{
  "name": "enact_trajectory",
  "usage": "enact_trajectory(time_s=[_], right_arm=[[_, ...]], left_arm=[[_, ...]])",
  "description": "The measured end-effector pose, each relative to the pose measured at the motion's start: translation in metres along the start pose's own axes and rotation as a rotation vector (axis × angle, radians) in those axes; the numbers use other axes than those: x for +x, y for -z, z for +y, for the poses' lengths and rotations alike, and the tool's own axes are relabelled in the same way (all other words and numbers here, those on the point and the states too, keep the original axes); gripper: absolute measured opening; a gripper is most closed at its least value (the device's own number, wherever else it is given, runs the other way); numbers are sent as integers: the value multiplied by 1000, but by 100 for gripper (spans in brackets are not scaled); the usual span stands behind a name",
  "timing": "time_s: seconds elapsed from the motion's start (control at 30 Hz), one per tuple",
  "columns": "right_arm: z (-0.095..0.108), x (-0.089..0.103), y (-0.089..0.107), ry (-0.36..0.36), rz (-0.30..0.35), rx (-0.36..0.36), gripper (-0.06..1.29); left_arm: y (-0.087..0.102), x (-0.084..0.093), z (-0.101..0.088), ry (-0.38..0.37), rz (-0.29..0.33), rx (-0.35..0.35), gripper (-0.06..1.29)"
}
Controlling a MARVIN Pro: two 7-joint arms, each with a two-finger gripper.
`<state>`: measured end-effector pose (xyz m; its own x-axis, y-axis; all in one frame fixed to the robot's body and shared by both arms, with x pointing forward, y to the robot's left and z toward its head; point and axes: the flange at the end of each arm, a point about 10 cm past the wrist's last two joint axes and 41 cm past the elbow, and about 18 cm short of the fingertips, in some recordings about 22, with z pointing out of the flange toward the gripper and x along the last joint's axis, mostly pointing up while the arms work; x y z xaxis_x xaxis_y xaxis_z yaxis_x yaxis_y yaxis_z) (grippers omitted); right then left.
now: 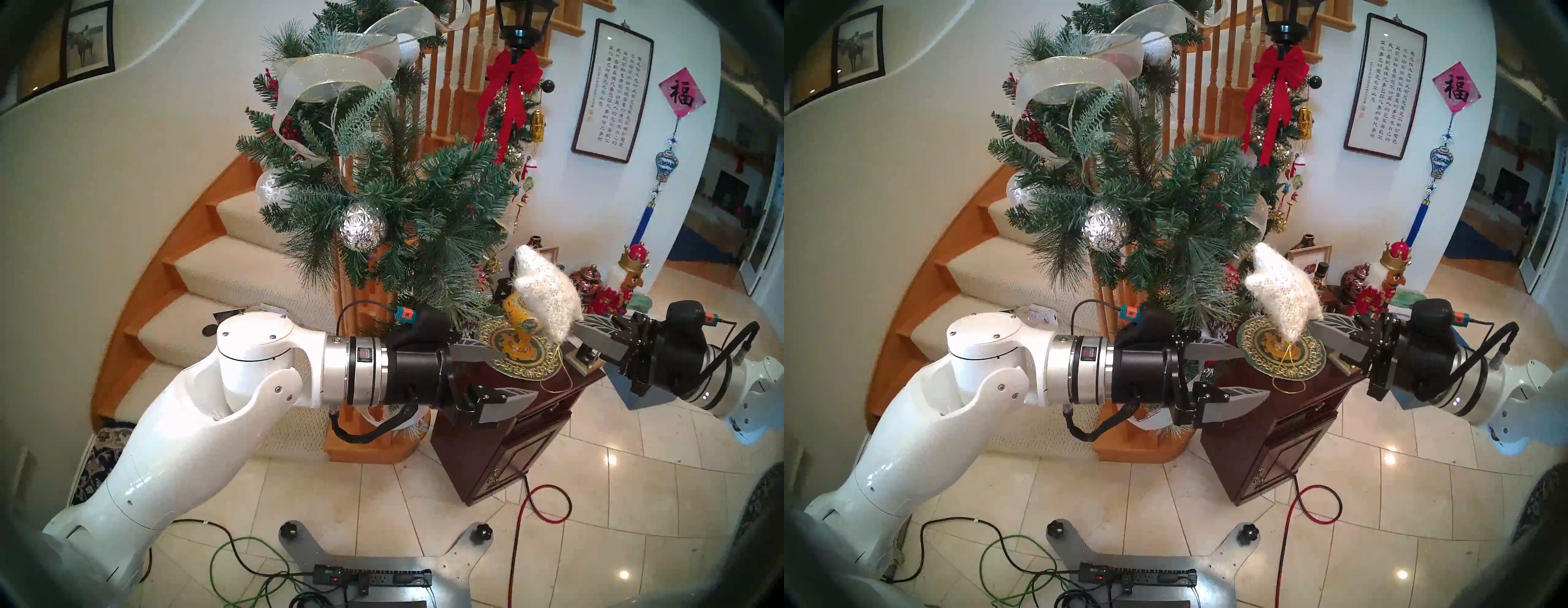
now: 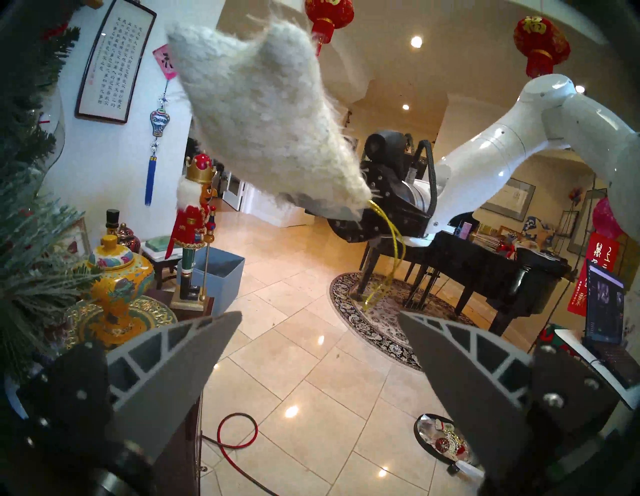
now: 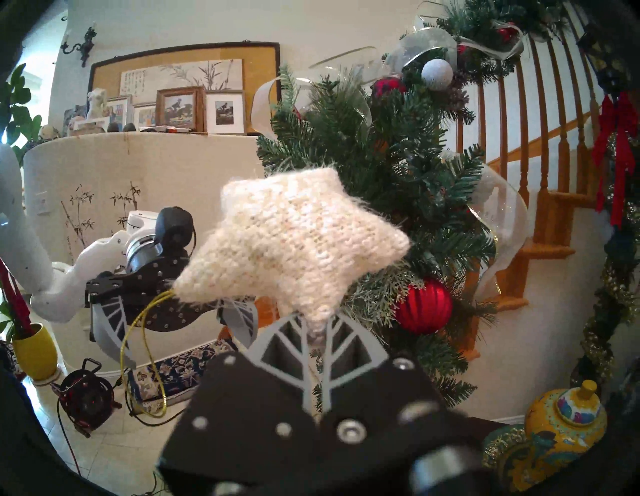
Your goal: Hang the ornament onto the Christmas-tree-style decoration
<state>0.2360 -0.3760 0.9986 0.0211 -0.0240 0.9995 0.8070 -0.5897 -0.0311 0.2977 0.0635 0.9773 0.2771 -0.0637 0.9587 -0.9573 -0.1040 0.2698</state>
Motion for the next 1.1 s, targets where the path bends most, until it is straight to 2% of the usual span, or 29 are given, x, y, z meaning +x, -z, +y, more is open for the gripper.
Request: enact_trajectory(time_s=[0.47,1.1], right_arm=[[-9,7,8,8,35,-27,-4],[-19,7,8,29,94,-14,-4]], left_arm=[[-6,5,3,21,36,-5,123],[-6,6,3,32,50,-17,123]])
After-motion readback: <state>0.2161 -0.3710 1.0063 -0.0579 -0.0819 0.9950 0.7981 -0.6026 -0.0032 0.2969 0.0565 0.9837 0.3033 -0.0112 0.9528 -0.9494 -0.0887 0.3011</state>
